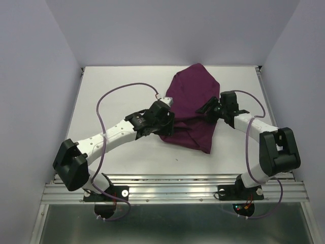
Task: Prepare the surgical pack
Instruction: Pack the surgical kit at the center of the board.
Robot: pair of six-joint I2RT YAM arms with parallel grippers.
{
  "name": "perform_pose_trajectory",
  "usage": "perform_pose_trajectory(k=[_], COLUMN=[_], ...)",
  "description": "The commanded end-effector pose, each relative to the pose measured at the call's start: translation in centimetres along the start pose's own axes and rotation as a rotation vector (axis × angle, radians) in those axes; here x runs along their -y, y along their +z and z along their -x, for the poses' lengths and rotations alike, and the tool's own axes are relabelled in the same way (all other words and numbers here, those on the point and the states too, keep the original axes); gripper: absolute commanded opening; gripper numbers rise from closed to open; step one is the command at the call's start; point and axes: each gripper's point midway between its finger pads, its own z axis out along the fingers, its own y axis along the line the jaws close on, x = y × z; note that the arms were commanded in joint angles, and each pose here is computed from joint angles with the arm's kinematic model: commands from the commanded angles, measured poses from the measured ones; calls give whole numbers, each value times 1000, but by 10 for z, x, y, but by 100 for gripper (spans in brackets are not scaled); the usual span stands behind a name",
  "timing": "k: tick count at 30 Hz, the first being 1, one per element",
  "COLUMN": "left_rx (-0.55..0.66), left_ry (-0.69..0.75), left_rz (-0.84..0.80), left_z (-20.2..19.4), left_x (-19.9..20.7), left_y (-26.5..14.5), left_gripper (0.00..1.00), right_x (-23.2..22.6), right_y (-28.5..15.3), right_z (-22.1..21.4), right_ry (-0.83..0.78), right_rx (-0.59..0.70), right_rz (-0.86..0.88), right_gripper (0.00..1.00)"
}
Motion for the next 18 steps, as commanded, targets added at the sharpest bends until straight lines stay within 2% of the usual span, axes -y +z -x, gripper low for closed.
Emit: perform_pose_trajectory(k=[1,6,10,14,16,18], left_rx=[46,34,15,14,14,15], left_ry=[-11,1,43,60,72,76], left_rz=[45,50,103,136,164,185], left_z=[9,7,1,-2,-2,-1], left_x=[-5,-1,-3,-6,-10,-13], left_y=[8,26,36,43,48,52], left_gripper=[62,62,68,68,67,61], right_x=[-32,-35,-36,-37,-36,-37], right_y=[3,8,11,11,10,6], right_z=[15,21,24,24,23,27], right_ry=[13,16,18,20,22,24], right_rx=[29,44,47,48,50,58], right_rz=[112,116,112,116,114,121], right_gripper=[59,53,44,35,25,22])
